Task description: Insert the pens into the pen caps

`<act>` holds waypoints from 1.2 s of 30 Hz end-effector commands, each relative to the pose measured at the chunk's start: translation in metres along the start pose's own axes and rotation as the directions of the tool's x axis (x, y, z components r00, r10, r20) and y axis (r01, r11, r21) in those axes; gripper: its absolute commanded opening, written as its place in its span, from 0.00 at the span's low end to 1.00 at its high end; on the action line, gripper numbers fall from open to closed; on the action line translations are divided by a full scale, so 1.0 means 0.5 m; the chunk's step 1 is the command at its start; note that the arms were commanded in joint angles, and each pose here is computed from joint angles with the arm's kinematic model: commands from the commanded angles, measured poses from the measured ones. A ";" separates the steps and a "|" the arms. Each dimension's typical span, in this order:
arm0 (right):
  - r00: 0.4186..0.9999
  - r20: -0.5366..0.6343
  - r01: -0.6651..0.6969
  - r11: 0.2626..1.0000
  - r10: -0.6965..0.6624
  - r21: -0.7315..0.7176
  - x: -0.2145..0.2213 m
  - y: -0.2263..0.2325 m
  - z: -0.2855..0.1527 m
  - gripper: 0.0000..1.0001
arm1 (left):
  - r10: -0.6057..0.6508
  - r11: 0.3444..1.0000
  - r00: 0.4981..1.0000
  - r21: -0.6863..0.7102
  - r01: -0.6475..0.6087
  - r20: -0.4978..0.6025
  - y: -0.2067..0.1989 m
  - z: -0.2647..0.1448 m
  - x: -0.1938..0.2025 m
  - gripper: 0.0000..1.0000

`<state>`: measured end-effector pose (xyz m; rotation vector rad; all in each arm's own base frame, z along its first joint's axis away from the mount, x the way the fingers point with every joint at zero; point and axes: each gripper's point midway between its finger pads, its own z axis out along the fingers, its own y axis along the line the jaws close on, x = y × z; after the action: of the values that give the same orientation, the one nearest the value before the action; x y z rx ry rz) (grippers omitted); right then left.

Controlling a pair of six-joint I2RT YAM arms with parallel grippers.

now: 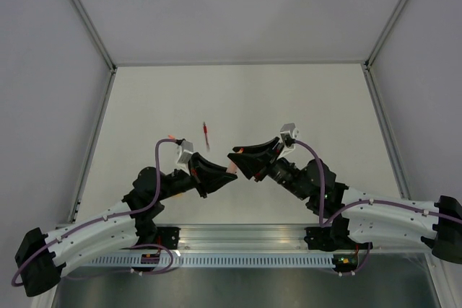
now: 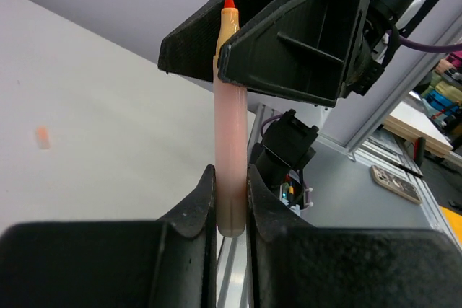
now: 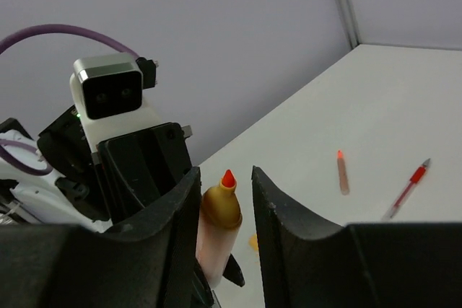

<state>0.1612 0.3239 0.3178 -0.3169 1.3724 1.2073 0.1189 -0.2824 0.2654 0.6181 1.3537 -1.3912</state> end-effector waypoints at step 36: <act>0.994 -0.099 -0.026 0.994 0.037 0.106 0.024 -0.028 -0.004 0.67 | -0.014 1.000 1.000 0.026 0.014 -0.012 -0.014 0.022 -0.019 0.02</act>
<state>0.1468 0.3396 0.2902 -0.4162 1.4755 1.2655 0.1014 -0.2951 0.2576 0.7157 1.3938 -1.5031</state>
